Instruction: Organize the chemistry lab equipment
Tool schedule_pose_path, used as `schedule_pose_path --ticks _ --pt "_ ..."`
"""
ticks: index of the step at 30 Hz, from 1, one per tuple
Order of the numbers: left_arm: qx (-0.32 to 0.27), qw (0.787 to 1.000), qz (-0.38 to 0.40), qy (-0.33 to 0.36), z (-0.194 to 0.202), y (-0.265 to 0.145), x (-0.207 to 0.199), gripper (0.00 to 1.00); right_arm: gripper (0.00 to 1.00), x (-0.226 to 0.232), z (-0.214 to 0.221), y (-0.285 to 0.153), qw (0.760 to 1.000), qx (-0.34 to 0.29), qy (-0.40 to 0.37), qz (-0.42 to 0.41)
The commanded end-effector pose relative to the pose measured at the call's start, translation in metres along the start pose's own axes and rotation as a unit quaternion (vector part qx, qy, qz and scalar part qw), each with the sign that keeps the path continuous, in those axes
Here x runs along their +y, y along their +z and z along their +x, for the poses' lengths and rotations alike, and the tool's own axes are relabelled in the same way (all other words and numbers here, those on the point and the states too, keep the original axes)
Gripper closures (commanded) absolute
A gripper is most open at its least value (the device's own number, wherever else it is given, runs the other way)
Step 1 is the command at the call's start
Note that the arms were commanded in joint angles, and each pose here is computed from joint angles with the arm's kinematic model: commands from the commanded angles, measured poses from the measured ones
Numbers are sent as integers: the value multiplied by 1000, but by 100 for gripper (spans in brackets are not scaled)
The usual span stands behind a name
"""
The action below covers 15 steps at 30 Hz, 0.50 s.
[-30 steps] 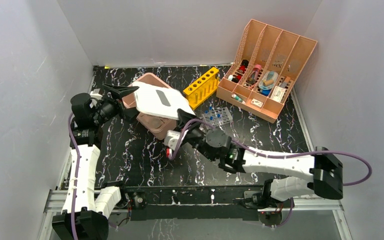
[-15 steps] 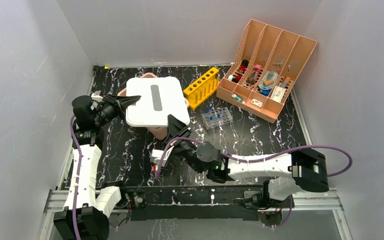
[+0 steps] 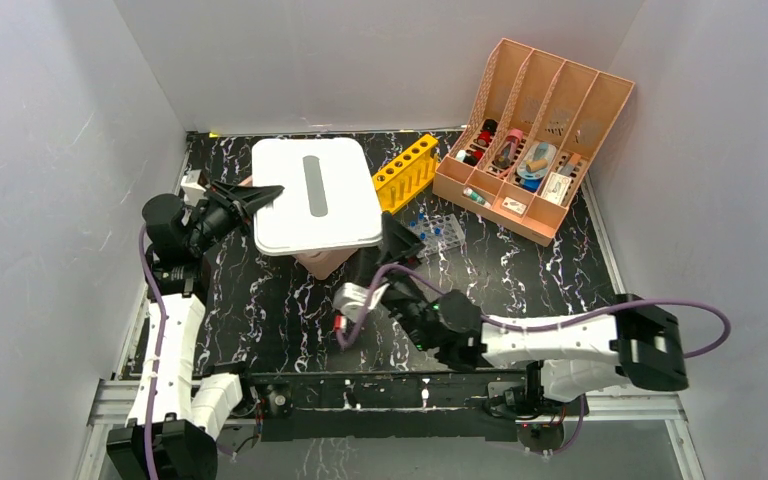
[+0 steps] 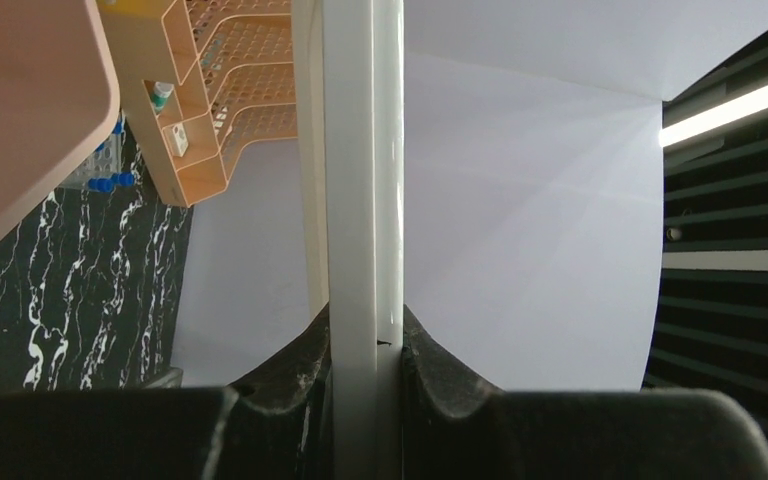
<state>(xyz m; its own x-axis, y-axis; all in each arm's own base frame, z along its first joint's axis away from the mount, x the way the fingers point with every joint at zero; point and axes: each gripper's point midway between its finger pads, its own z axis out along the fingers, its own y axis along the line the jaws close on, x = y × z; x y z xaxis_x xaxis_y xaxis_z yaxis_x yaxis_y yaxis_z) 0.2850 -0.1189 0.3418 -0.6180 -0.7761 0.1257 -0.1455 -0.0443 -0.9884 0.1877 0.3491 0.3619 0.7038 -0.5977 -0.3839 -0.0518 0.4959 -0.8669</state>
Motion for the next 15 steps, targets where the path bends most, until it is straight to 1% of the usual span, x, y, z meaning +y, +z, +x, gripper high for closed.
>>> schedule_pose_path --ticks 1,2,3,4,5,6,8,9,11,13,15 --pt "-1 998 54 36 0 0 -24 100 24 -64 30 -34 986 33 128 100" --pt "-8 997 60 46 -3 1 -27 100 25 -75 36 -42 980 35 163 111" --pt "-15 996 63 59 -5 1 -28 100 26 -87 41 -49 968 36 217 124" --pt "-25 995 58 74 -9 3 -28 100 28 -100 46 -55 946 44 291 136" --pt "-37 994 48 93 -13 4 -27 100 31 -108 49 -59 913 55 382 131" --pt "-51 991 40 118 -18 4 -27 100 32 -112 47 -62 876 51 466 114" --pt "-82 982 33 165 -27 3 -29 100 32 -124 38 -71 803 2 591 84" --pt "-96 978 35 182 -30 2 -30 100 32 -128 31 -74 772 -22 632 70" --pt "-111 973 42 197 -35 1 -30 100 31 -129 24 -76 729 -27 682 55" --pt "-118 970 77 198 -35 1 -34 100 28 -115 16 -70 715 -10 698 28" --pt "-124 968 122 180 -36 -1 -38 100 24 -104 0 -60 698 -15 716 -1"
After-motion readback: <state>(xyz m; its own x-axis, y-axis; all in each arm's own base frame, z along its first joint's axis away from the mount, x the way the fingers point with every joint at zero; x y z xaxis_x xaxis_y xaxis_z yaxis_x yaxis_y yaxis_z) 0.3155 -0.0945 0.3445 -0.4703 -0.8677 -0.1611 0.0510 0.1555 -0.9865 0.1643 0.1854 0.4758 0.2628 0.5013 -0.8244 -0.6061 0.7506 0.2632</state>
